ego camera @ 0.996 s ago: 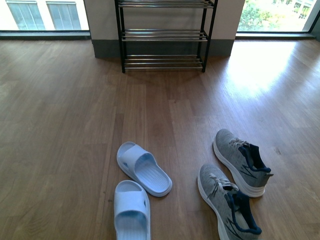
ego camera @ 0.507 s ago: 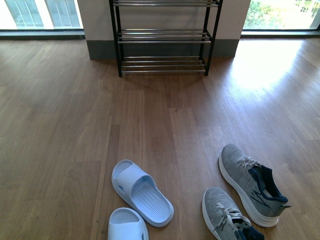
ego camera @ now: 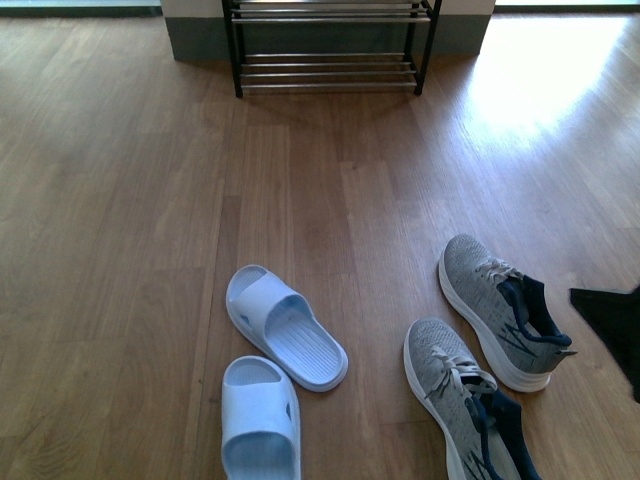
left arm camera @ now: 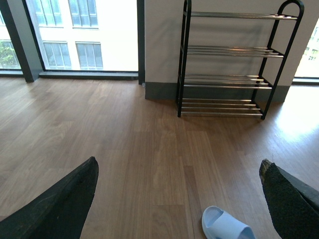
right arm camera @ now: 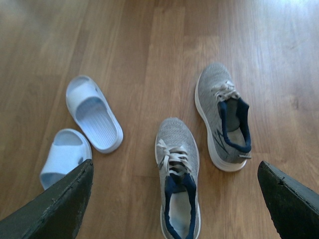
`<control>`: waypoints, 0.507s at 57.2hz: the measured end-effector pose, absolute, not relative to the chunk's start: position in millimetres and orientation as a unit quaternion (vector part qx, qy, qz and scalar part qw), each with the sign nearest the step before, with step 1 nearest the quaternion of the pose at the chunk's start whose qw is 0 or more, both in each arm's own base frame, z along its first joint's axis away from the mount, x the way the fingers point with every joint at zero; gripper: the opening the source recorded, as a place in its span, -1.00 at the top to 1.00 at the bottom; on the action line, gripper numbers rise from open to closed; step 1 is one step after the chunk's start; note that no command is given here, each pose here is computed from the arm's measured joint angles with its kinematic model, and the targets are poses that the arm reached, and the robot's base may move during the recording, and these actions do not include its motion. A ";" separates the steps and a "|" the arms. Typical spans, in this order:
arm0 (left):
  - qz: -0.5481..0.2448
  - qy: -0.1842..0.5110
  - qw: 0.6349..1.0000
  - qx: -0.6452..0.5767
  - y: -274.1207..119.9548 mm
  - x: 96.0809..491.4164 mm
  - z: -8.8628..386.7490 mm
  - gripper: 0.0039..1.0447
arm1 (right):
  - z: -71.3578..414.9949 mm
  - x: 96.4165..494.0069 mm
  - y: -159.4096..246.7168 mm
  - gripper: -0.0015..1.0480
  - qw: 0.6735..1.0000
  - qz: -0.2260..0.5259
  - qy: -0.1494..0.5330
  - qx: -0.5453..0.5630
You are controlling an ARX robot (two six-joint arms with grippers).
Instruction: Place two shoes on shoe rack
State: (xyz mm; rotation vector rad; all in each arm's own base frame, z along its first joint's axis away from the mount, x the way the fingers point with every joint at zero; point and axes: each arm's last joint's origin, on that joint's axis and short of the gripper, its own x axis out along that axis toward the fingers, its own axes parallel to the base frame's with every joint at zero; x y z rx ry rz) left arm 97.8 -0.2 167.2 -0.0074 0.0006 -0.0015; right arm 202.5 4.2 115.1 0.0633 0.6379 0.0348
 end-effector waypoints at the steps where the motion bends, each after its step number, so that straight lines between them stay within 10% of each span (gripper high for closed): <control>1: -0.001 0.000 1.000 -0.004 -0.2 97.8 167.2 -0.83 | 108.8 207.7 3.5 -0.82 0.945 0.017 0.326 0.031; 29: -0.001 0.000 1.000 -0.004 -0.2 97.8 167.2 -0.83 | -62.0 239.9 -33.4 -0.82 0.829 -0.029 0.558 -0.011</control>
